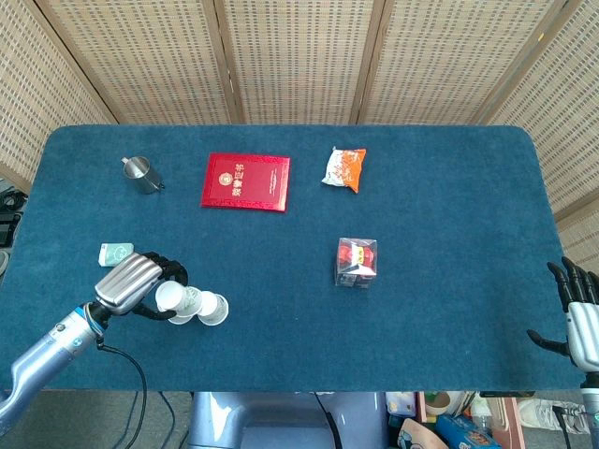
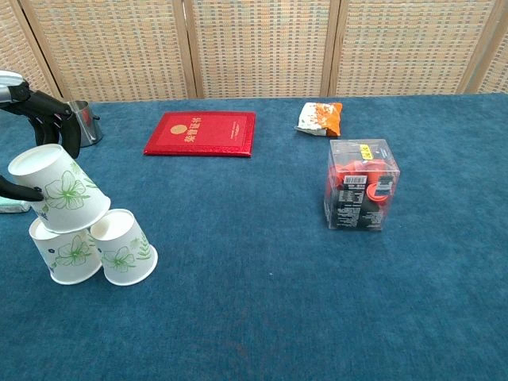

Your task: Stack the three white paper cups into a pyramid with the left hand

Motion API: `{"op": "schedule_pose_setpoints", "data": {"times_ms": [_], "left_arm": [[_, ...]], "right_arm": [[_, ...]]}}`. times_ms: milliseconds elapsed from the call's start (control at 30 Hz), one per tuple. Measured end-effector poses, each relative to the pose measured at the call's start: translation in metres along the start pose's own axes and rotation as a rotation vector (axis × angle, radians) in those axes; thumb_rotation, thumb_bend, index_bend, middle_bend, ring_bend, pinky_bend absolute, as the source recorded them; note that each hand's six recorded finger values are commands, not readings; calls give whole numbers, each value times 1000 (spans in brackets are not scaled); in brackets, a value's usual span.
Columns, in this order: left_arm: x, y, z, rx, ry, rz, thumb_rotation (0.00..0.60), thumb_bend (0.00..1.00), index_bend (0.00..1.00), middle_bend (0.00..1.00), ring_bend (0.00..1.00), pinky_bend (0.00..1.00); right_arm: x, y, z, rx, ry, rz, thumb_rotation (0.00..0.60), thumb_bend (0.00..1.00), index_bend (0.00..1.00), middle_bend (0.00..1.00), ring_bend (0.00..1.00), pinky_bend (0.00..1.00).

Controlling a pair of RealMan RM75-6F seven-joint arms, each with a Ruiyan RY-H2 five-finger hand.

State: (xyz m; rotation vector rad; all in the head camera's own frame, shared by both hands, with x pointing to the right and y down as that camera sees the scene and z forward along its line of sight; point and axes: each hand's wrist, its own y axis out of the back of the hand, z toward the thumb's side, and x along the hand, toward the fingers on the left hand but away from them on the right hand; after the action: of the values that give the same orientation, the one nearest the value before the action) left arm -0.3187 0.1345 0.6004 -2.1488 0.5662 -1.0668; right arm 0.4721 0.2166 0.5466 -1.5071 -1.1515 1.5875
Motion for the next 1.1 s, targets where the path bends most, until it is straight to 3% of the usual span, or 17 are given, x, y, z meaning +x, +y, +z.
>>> {"op": "schedule_pose_setpoints", "data": {"times_ms": [367,467,533,600,667,733,900,1100], "left_arm": [[7,-6,0,22,13,-22,600,187,456,489,466,407],[7,-7,0,27,18,-29,600,187,455,448,449,402],[7,-8,0,27,19,-42,600,187,408,352,374,377],[6,-10,1,23,19,-52,600,187,225,143,195,312],[5,-10,1,20,17,-61,600,187,62,21,57,233],[5,-9,2,15,10,-56,600,185,1,0,3,162],[3,-4,4,11,-9,-26,600,180,0,0,0,21],[-7,16,1,-17,-11,70,600,178,0,0,0,0]], "right_arm": [[0,2,-1,-3,0,-5,600,0,0,0,0,0],[0,2,-1,-4,1,-7,600,0,0,0,0,0],[0,3,0,-4,1,-9,600,0,0,0,0,0],[1,3,0,-5,1,-9,600,0,0,0,0,0],[1,3,0,-5,2,-8,600,0,0,0,0,0],[1,3,0,-5,2,-8,600,0,0,0,0,0],[1,3,0,-4,3,-8,600,0,0,0,0,0],[1,3,1,-4,4,-7,600,0,0,0,0,0]]}}
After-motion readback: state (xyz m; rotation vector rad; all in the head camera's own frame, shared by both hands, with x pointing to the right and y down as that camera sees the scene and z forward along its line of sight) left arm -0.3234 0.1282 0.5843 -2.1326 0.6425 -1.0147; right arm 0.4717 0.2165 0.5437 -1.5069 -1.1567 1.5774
